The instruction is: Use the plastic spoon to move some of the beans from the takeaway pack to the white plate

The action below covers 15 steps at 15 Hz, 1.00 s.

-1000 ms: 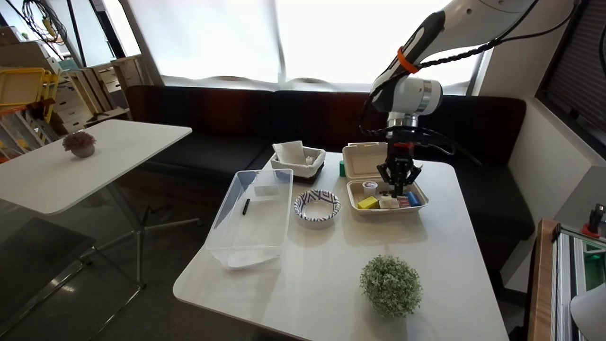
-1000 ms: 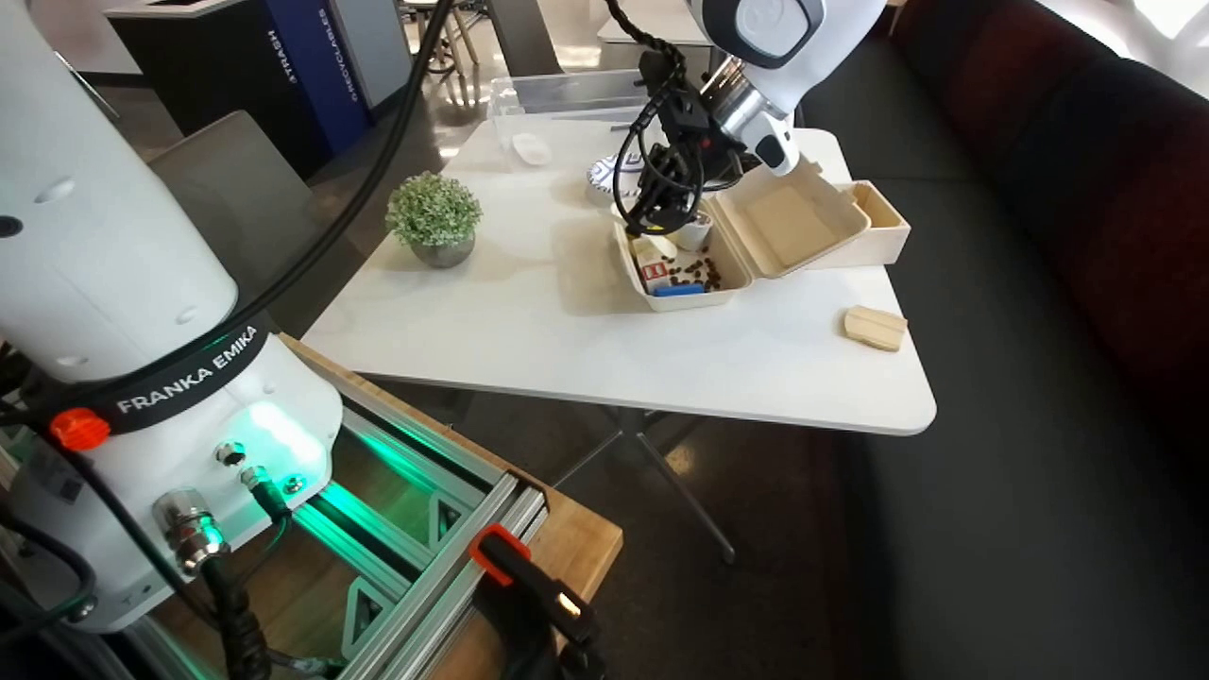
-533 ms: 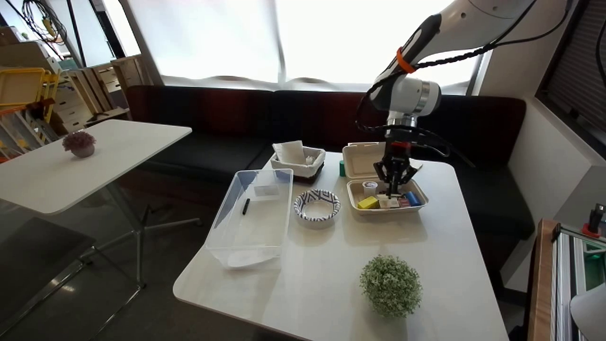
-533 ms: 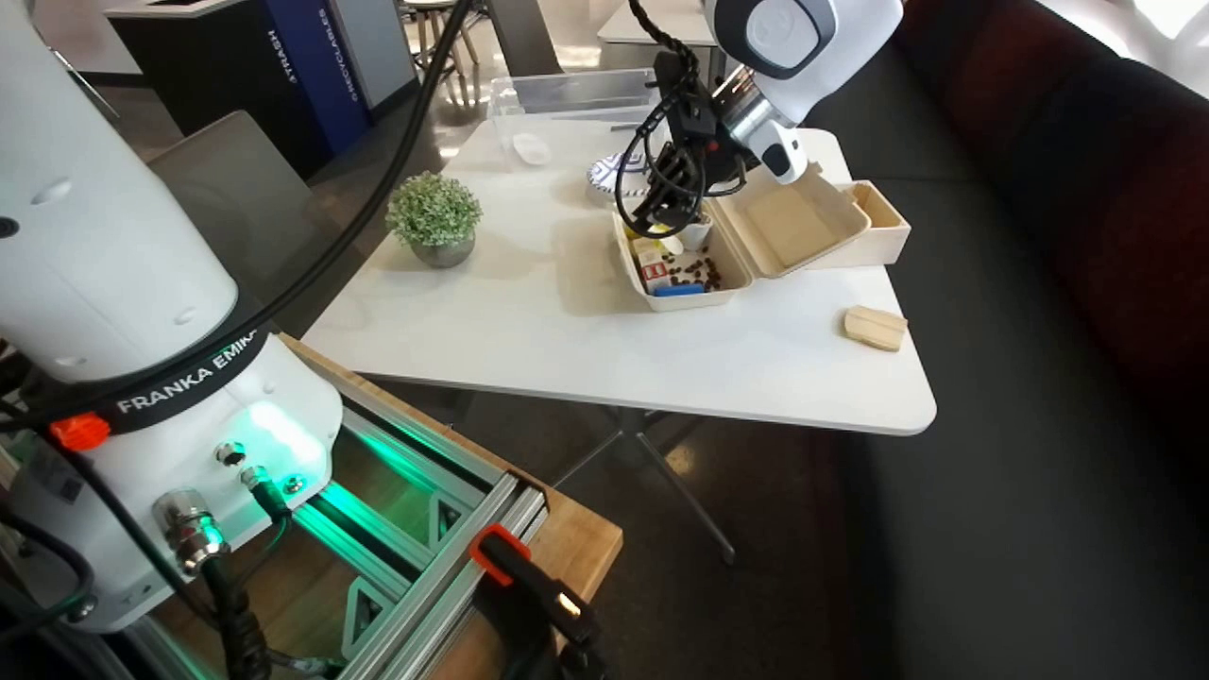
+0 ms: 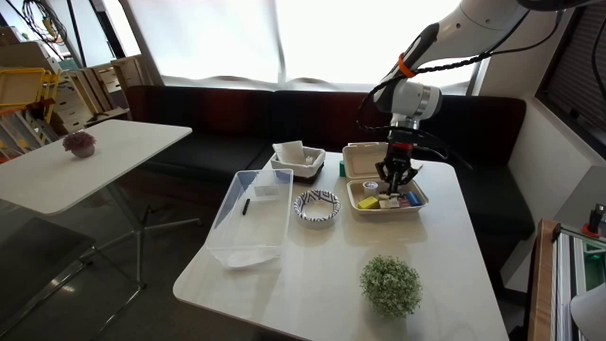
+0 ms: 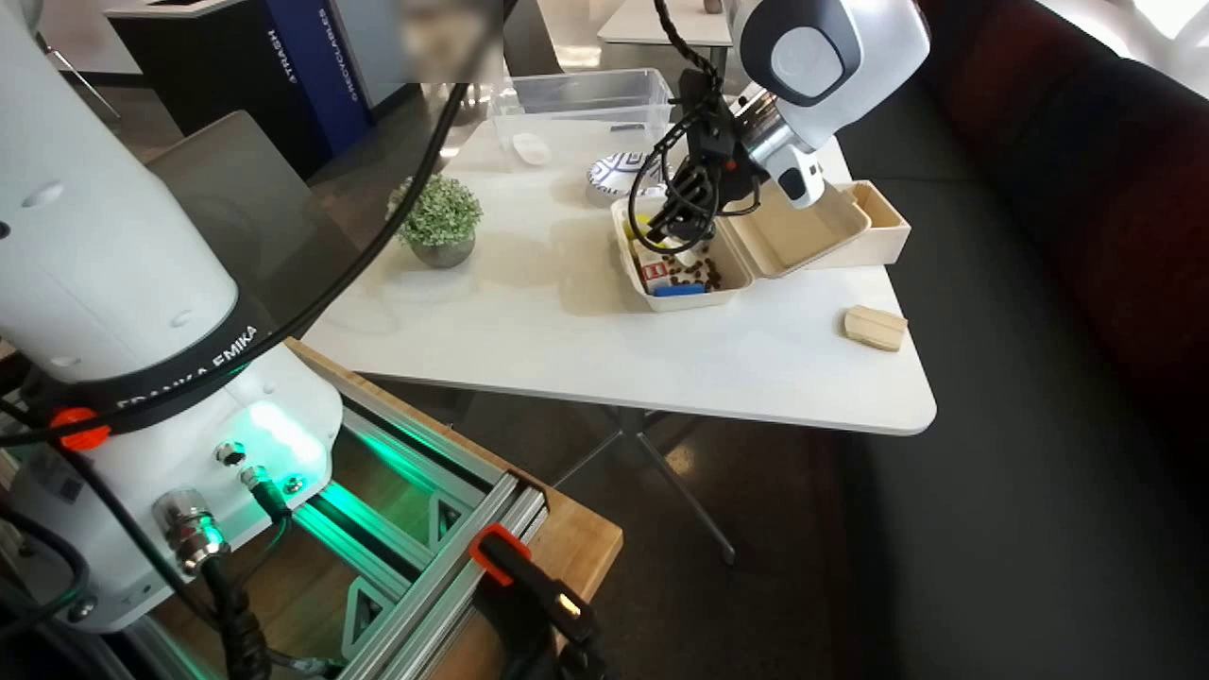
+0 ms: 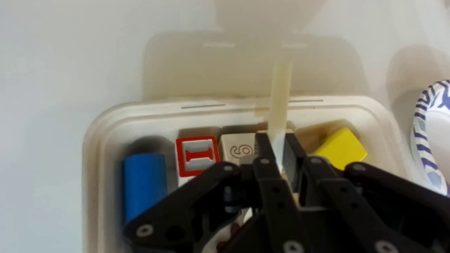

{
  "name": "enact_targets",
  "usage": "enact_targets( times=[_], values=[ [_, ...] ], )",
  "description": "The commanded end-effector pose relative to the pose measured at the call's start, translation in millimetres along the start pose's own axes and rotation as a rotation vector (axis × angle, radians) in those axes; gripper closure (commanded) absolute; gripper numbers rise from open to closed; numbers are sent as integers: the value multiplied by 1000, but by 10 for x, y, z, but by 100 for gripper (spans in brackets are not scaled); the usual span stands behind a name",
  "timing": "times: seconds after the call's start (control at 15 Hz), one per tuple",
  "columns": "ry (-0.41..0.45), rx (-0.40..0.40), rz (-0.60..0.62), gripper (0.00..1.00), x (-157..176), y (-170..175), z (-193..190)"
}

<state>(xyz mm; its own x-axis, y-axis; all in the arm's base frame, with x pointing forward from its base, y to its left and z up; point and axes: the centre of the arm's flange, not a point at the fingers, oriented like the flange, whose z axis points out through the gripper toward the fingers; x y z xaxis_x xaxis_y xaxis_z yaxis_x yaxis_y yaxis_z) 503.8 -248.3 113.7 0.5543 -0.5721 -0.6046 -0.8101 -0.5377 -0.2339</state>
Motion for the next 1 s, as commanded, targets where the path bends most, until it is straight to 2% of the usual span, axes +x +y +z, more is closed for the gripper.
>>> enact_targets(
  times=[0.0,0.47,0.93],
  values=[
    [-52,39,51,97,198,41,18],
    [-46,77,80,97,277,56,-99],
    [-17,71,75,97,298,46,-158]
  ],
)
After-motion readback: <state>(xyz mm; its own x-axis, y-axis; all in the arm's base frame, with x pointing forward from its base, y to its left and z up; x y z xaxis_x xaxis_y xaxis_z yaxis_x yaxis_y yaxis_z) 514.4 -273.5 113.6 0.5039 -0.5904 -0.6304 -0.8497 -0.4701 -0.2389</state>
